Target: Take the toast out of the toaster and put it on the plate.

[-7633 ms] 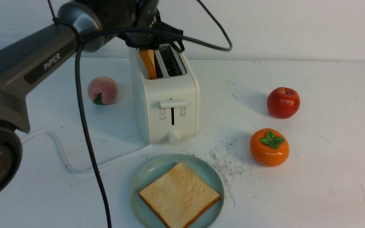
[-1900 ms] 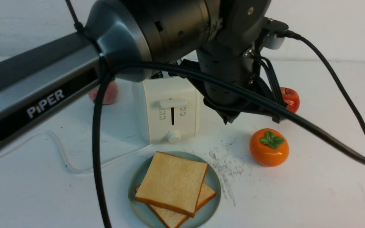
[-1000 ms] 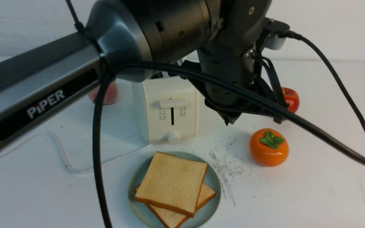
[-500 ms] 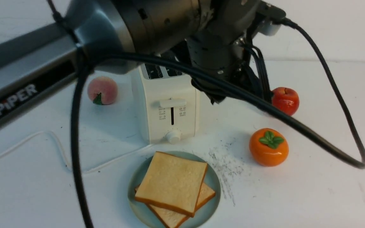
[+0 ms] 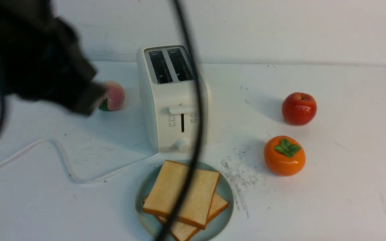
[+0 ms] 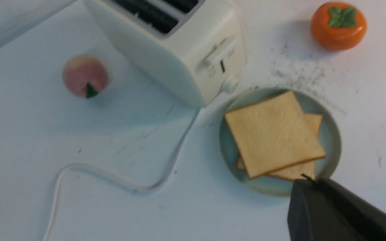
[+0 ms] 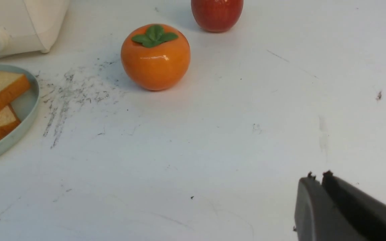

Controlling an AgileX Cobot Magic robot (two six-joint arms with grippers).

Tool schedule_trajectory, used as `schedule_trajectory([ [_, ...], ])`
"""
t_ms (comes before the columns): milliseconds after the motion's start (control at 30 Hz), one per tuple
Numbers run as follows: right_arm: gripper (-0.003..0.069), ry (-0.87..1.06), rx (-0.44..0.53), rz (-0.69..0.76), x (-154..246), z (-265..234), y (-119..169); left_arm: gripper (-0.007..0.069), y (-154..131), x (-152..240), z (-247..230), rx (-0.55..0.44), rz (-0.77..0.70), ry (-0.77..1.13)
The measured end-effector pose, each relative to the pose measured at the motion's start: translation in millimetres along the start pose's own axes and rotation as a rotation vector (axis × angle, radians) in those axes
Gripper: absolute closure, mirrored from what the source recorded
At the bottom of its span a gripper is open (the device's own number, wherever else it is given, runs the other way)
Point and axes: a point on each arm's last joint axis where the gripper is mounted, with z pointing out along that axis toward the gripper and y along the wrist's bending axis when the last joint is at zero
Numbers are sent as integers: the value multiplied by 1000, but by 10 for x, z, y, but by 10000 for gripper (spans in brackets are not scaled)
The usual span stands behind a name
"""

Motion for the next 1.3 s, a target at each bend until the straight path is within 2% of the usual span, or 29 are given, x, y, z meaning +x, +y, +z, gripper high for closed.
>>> schedule_trajectory([
  [33,617,0,0,0,0,0,0,638,30,69,-38,-4,-12,-5],
  [67,615,0,0,0,0,0,0,638,142,347,-189,-10,-93,-42],
  [133,613,0,0,0,0,0,0,638,231,597,-319,12,-214,-131],
  [167,611,0,0,0,0,0,0,638,290,793,-429,66,-334,-252],
  [200,610,0,0,0,0,0,0,638,297,820,-444,77,-350,-272],
  [267,606,0,0,0,0,0,0,638,356,1107,-612,218,-486,-512],
  [333,604,0,0,0,0,0,0,638,367,1397,-623,305,-522,-645],
  [500,596,0,0,0,0,0,0,638,403,1797,-586,365,-579,-735],
  [767,586,0,0,0,0,0,0,638,427,1828,-607,361,-570,-805],
  [1300,573,0,0,0,0,0,0,638,434,1878,-550,336,-604,-727],
])
